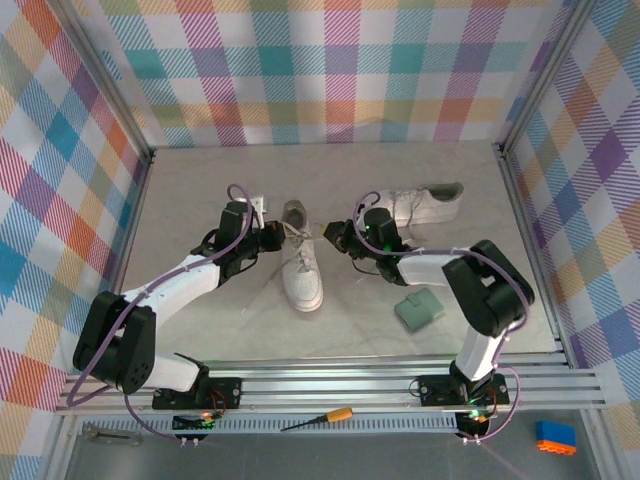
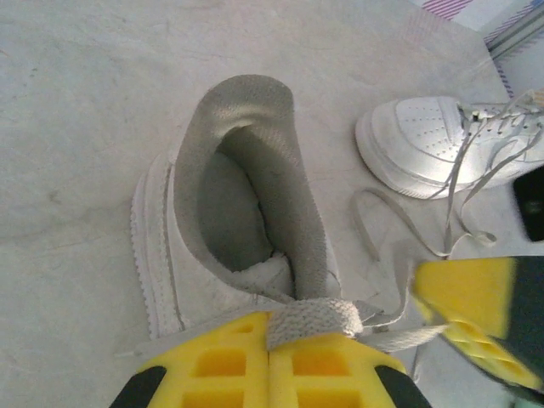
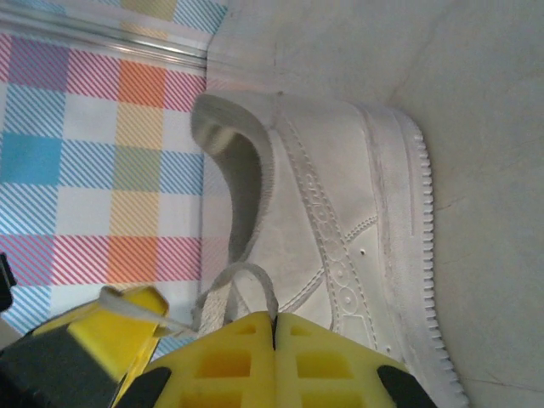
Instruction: Tie the shoes
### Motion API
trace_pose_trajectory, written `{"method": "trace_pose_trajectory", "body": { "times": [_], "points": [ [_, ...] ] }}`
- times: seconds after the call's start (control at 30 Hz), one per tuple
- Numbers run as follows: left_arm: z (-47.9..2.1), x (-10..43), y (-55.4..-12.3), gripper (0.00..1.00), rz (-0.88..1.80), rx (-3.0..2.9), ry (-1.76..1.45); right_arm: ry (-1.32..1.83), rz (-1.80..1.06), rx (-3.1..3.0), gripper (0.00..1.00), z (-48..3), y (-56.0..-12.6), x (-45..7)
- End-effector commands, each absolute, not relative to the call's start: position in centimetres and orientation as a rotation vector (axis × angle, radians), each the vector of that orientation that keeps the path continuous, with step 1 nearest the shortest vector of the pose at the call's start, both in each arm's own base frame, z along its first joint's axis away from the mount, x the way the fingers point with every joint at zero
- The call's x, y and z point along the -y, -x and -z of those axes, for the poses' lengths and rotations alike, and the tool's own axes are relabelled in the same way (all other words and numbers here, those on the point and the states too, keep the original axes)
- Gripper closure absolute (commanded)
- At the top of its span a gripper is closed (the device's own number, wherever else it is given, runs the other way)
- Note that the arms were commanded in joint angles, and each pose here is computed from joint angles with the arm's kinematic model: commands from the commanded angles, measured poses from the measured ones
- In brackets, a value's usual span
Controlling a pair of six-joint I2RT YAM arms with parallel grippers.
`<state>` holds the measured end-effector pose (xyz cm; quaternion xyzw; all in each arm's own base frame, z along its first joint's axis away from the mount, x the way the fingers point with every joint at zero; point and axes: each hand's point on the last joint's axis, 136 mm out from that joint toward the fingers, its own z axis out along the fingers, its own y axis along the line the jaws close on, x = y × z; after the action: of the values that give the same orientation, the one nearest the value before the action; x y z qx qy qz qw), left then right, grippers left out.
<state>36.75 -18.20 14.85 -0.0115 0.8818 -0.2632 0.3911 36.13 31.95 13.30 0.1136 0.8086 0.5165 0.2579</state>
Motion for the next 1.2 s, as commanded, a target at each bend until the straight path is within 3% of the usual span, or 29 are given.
{"method": "trace_pose_trajectory", "body": {
  "times": [0.0, 0.23, 0.57, 0.9, 1.17],
  "points": [
    [-17.2, 16.8, -37.4, 1.00, 0.584, -2.186, 0.057, -0.127, -1.166, -2.281, 1.00, -12.6, -34.7, -30.5],
    [-15.6, 13.8, -37.5, 1.00, 0.491, -2.232, 0.183, 0.131, -0.749, -2.420, 1.00, -11.8, -33.7, -27.6],
    [-13.4, 12.2, -36.6, 1.00, 0.571, -2.224, 0.322, 0.120, -0.388, -2.557, 1.00, -9.3, -33.7, -23.6],
    [-13.2, 15.1, -36.1, 1.00, 0.867, -2.156, 0.211, 0.234, -0.586, -2.511, 1.00, -10.7, -33.1, -27.2],
    [-15.0, 16.3, -35.1, 1.00, 1.036, -1.966, 0.131, 0.344, -0.474, -2.515, 1.00, -10.6, -32.4, -27.6]
  ]
}}
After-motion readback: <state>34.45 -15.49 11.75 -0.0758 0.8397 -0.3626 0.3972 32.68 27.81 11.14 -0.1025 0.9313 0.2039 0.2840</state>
